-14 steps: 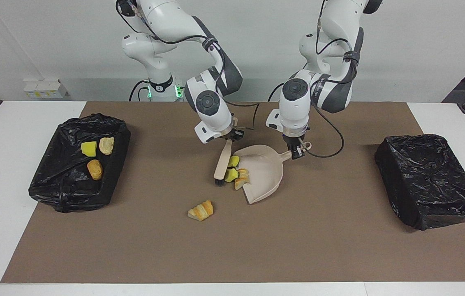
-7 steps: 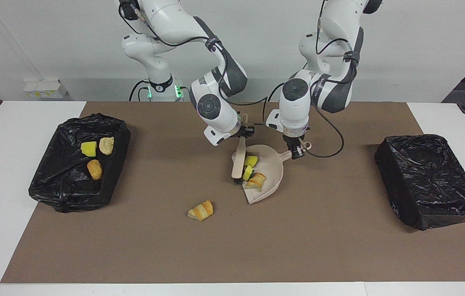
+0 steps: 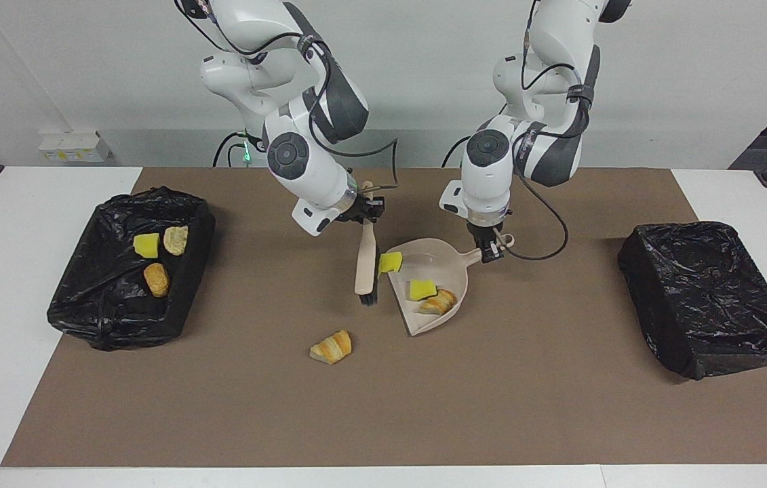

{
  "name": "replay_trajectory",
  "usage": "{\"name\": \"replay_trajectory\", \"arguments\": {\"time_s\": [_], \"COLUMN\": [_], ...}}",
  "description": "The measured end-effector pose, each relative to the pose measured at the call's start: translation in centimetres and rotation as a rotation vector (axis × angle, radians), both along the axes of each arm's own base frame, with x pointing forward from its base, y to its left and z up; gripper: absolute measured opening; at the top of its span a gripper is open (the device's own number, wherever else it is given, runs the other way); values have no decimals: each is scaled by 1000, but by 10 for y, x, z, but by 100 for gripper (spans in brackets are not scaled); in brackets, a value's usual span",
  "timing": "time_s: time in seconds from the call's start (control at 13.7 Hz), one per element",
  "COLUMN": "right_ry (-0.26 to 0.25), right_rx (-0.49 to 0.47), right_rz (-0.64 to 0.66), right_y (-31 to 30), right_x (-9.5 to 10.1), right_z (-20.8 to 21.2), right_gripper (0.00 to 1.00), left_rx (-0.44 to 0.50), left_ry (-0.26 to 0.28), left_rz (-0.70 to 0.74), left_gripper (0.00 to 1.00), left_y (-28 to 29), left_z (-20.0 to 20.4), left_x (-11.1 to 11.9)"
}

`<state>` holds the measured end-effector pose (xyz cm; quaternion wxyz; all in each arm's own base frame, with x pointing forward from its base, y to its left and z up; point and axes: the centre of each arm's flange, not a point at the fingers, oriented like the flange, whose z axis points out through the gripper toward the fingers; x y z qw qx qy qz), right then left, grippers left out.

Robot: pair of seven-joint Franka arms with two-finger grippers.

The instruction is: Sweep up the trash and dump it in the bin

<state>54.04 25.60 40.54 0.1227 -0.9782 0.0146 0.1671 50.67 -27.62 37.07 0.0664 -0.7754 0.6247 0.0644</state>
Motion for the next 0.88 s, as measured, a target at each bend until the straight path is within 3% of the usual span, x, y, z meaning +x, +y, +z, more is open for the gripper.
{"name": "replay_trajectory", "arguments": {"time_s": [0.22, 0.37, 0.66, 0.88], "right_ry": [-67, -92, -197, -257], "right_rx": [-133, -146, -168, -196], "right_rz": [-13, -45, -29, -8], "right_y": [-56, -81, -92, -92], "right_x": [26, 40, 83, 112], "right_z": [-12, -18, -16, -53], "right_gripper": [26, 26, 26, 26], "left_rx": [0, 0, 0, 0], "left_ry": [0, 0, 0, -1], "left_rz": [0, 0, 0, 4], "left_gripper": [31, 31, 31, 31], "left_y": [0, 0, 0, 0], "left_z": [0, 0, 0, 0], "left_x": [0, 0, 0, 0]}}
